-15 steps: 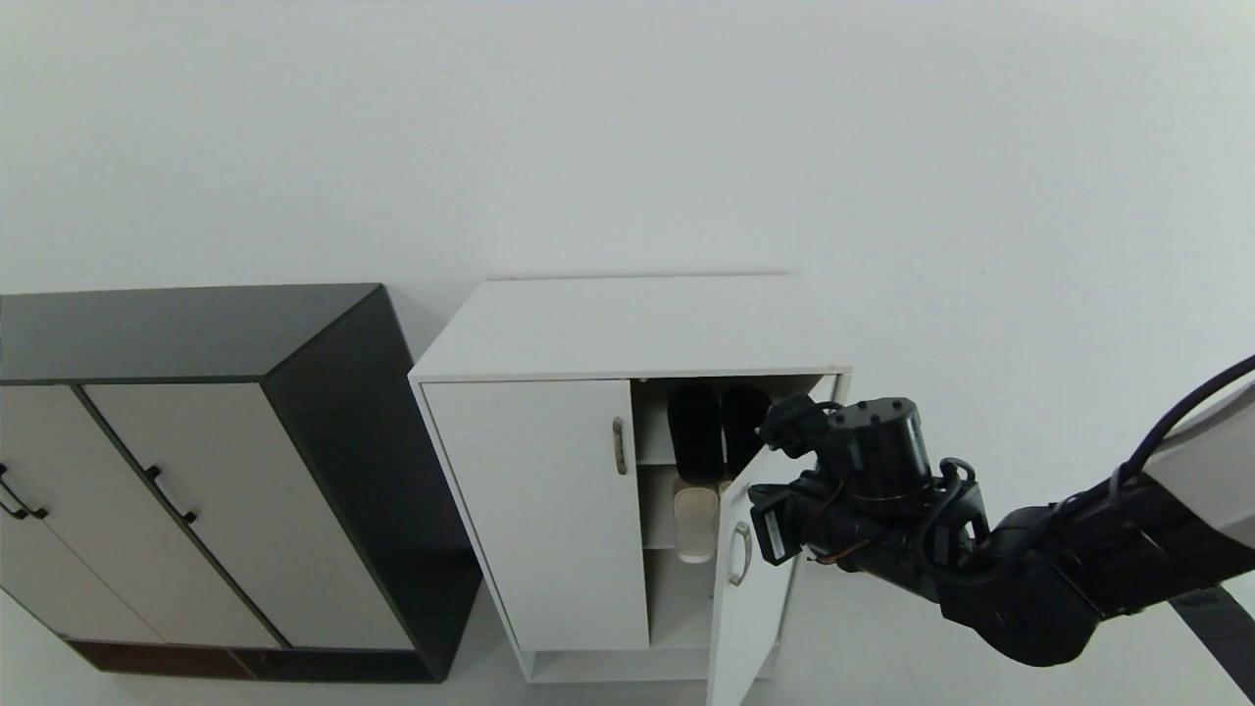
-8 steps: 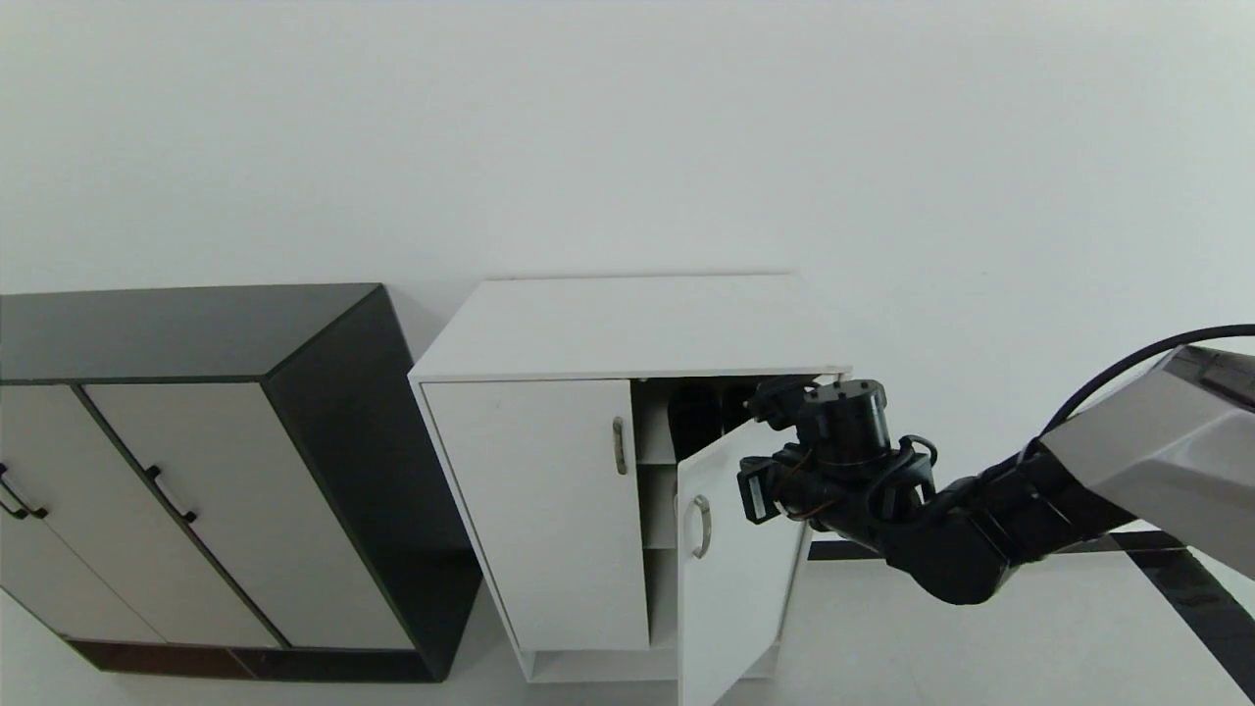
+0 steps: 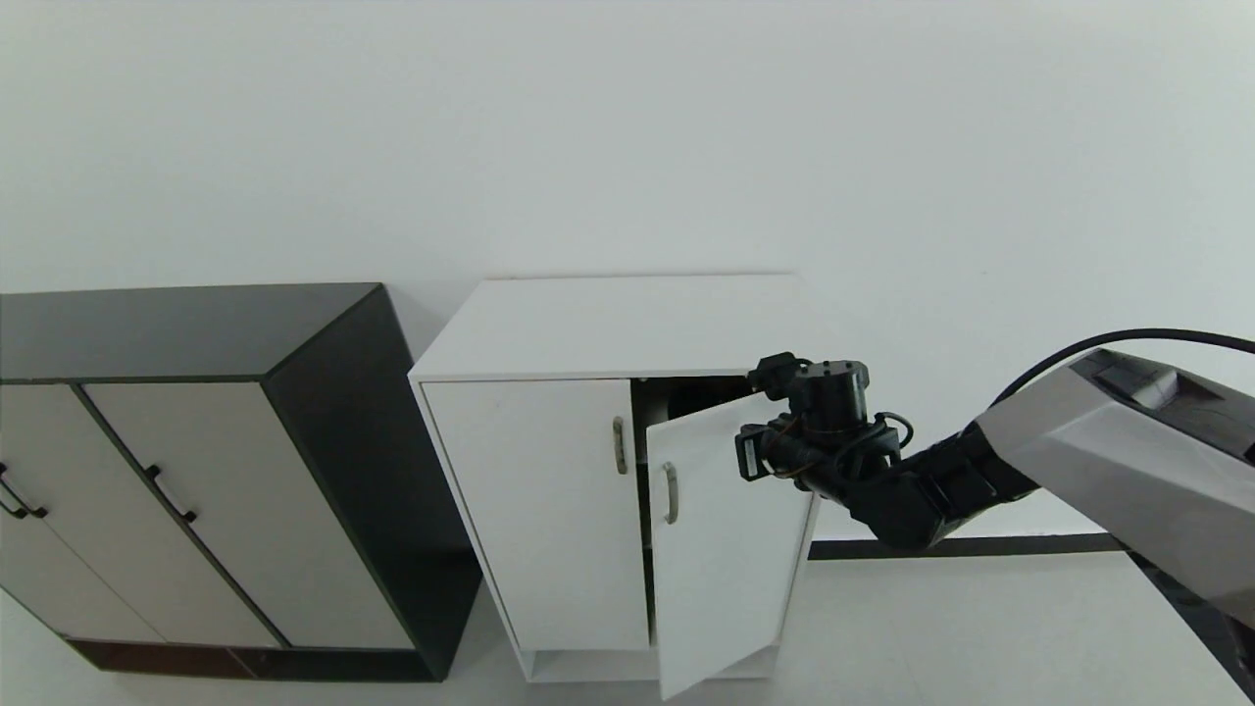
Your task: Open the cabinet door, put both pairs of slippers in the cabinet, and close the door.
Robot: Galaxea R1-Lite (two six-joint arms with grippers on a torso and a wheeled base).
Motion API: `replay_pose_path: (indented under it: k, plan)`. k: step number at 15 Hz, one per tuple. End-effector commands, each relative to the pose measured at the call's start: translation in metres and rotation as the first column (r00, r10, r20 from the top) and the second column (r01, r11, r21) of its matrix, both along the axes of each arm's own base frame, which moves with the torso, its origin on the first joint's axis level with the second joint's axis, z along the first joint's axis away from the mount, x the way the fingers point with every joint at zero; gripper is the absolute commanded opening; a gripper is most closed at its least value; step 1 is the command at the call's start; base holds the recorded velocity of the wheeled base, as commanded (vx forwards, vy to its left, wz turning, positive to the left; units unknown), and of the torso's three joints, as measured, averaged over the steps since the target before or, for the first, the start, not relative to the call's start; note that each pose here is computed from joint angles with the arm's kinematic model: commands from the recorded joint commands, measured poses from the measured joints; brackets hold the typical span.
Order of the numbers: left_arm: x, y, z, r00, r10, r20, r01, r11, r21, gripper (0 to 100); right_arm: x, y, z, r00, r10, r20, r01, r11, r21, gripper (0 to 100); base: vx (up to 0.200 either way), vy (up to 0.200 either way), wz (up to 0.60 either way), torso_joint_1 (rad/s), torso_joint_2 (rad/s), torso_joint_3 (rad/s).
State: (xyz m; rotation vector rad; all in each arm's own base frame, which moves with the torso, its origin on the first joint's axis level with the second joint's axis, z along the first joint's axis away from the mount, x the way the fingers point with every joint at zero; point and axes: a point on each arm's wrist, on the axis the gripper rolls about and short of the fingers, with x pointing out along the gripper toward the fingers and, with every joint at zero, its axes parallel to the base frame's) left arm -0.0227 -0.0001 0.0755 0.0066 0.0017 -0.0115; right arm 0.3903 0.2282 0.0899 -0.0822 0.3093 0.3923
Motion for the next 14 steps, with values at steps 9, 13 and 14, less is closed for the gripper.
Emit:
replay_pose_path:
  k: [9,13,14]
  plan:
    - [0.0,0.0,0.0,1.0,0.001,0.0,-0.001,1.0,0.0,0,0.025,-0.002,-0.013,0.999,-0.03,0.013,0.03,1.0,0.008,0,0.0,0.0,0.0,0.0,0.0,0.0]
    - [0.0,0.0,0.0,1.0,0.001,0.0,-0.001,1.0,0.0,0,0.028,-0.002,-0.014,0.999,-0.035,0.017,0.034,0.999,0.01,0,0.0,0.0,0.0,0.0,0.0,0.0]
    - [0.0,0.0,0.0,1.0,0.001,0.0,-0.001,1.0,0.0,0,0.028,-0.002,-0.015,0.999,-0.034,0.016,0.034,0.999,0.009,0,0.0,0.0,0.0,0.0,0.0,0.0]
